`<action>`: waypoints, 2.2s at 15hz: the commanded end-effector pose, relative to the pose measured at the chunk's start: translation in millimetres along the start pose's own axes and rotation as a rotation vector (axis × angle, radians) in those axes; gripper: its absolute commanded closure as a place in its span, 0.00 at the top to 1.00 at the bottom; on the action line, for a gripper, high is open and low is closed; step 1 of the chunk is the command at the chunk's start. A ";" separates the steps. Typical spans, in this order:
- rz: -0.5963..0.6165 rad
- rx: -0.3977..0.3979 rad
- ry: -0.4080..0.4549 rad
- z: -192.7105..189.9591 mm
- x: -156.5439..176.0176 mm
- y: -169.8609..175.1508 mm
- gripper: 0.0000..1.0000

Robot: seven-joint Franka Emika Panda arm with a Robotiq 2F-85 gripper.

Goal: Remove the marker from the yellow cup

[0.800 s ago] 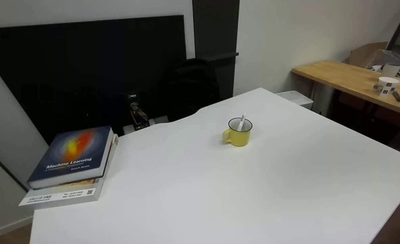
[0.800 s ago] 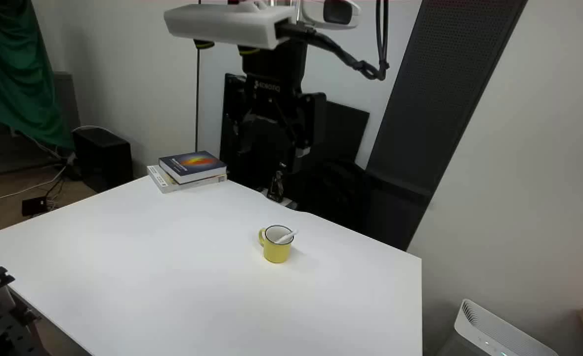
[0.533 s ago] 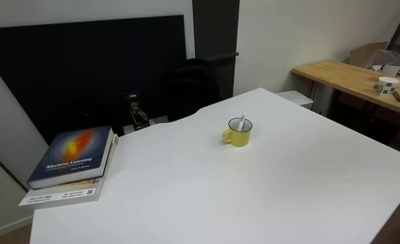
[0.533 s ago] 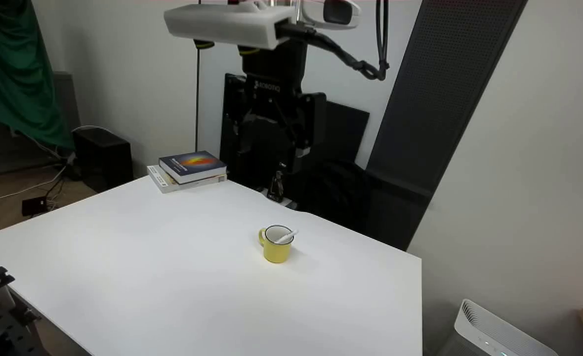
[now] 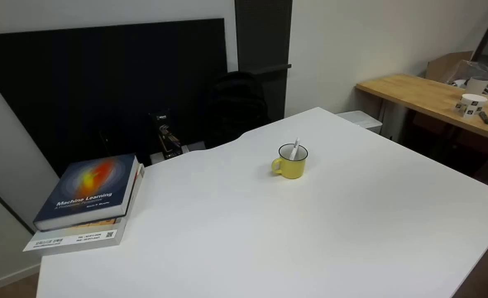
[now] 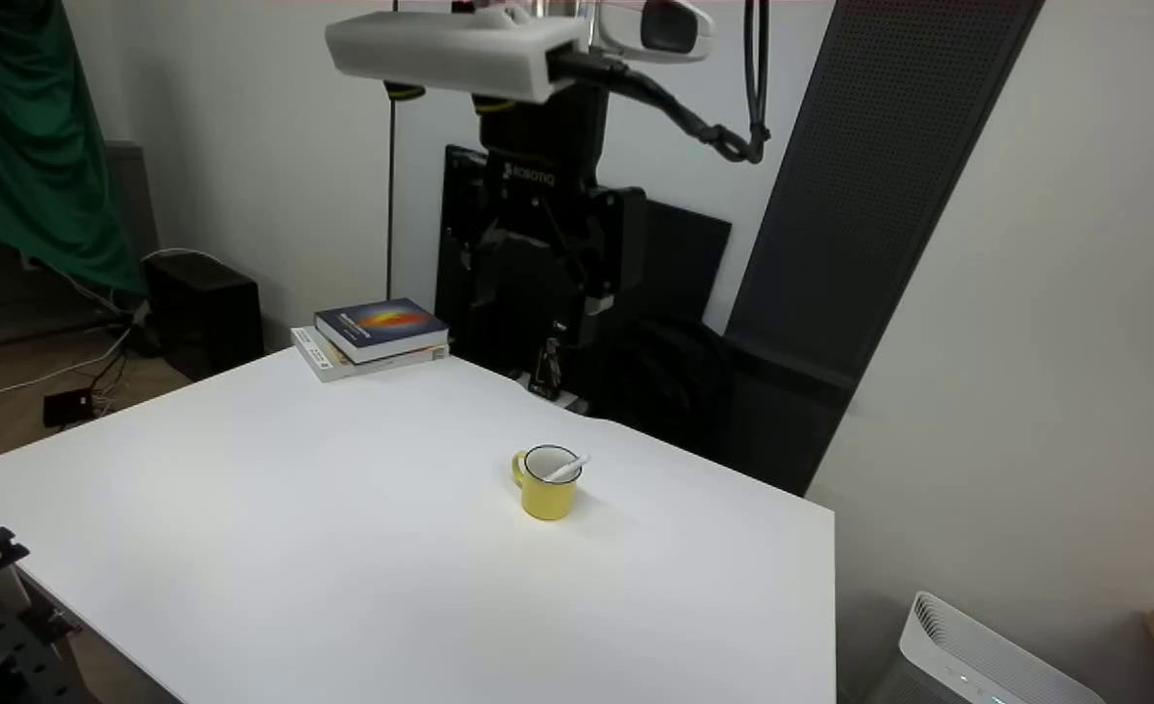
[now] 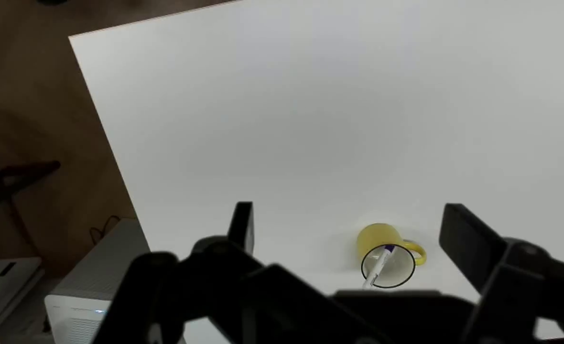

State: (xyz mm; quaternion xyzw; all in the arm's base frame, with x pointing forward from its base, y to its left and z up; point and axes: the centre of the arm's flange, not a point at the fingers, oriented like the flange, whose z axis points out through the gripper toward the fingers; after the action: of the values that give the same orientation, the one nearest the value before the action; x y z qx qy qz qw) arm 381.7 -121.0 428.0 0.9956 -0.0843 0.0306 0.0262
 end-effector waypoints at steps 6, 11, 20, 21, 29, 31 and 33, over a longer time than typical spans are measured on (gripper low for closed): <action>0.017 0.113 -0.240 114.2 45.8 31.4 1.00; 0.099 0.193 -0.322 188.8 91.3 43.5 1.00; 0.065 0.256 -0.269 284.3 188.4 26.0 1.00; 0.053 0.263 -0.269 292.0 199.5 23.2 1.00; 0.008 0.289 -0.217 334.7 293.0 2.0 1.00; -0.004 0.302 -0.212 343.6 311.4 -7.8 1.00; -0.017 0.314 -0.209 352.4 326.9 -21.9 1.00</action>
State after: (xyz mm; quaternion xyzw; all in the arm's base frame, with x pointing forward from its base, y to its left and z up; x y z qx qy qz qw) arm 674.4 -174.1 111.5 0.9870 -0.0753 -0.0595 -0.1289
